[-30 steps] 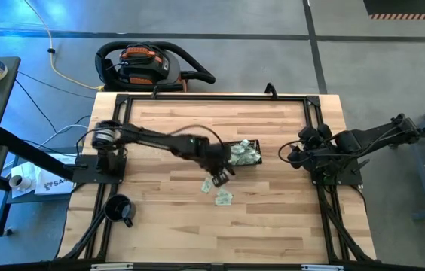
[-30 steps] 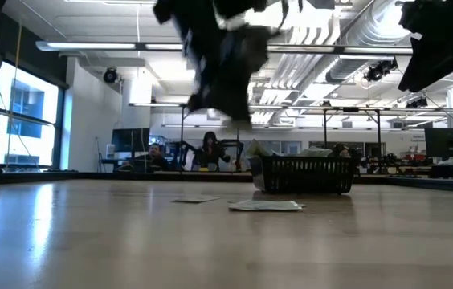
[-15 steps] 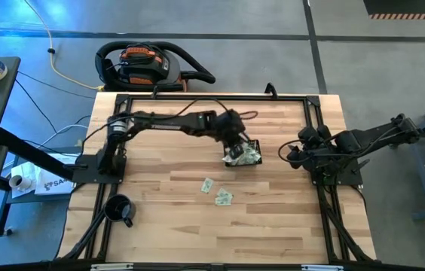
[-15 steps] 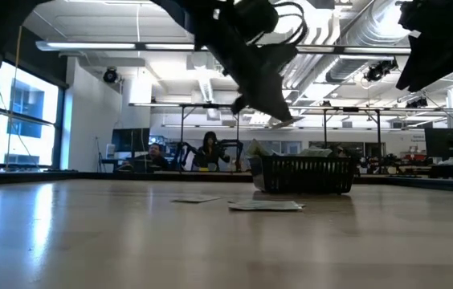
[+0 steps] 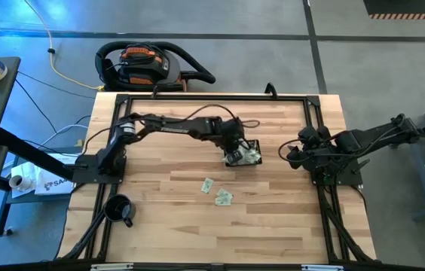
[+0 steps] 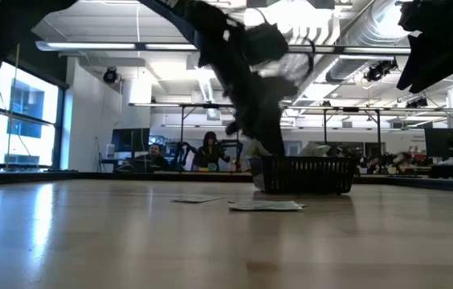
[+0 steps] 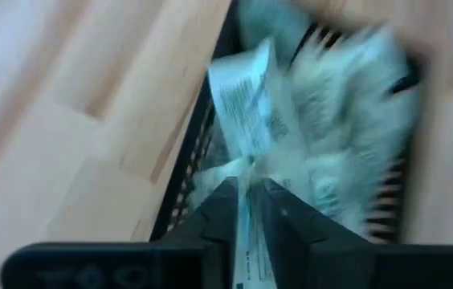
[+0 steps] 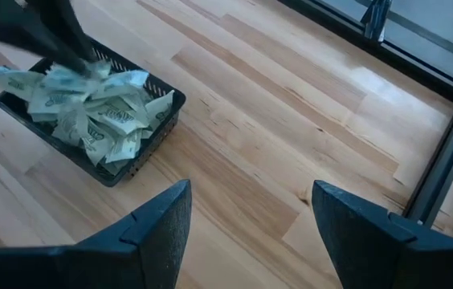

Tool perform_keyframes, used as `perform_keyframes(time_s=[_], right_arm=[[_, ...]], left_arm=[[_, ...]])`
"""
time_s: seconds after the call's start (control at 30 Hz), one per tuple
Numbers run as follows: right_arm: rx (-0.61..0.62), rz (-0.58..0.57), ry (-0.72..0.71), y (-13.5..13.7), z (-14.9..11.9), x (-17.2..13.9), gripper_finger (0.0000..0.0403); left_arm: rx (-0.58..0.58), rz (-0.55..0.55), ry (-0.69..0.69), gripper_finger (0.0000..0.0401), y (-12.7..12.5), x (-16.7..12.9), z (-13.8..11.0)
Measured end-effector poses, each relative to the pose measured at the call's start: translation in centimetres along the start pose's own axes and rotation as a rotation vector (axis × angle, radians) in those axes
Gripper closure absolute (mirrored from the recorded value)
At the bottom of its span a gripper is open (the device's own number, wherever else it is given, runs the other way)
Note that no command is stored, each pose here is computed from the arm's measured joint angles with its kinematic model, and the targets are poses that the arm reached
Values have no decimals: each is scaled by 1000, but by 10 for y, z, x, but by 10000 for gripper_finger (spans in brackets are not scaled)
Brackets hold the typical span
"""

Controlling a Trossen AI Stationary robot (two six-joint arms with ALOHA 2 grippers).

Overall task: Pick and place Stevia / Truvia into bins
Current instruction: Put the green stevia packet into the black bin

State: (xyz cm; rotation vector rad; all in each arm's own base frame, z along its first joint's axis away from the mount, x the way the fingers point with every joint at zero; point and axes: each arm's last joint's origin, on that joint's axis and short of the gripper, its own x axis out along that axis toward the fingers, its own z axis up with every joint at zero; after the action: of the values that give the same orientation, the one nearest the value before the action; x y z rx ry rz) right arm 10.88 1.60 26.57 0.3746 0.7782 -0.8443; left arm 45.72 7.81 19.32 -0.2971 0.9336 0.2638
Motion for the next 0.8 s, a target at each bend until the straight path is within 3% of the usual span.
perform_keyframes(time_s=[0.17, 0.37, 0.57, 0.8], right_arm=[[0, -1, -1, 0, 0, 0, 153], [-6, -1, 0, 0, 0, 0, 153], [-21, -25, -15, -2, 0, 0, 153], [-65, -38, -33, -3, 0, 0, 153]], left_arm=[[-23, -22, -126, 268, -10, -44, 18], [-23, -67, -18, 221, -22, -80, 7], [14, 23, 259, 211, -64, -77, -42], [-247, 132, 265, 200, -103, -62, -87]])
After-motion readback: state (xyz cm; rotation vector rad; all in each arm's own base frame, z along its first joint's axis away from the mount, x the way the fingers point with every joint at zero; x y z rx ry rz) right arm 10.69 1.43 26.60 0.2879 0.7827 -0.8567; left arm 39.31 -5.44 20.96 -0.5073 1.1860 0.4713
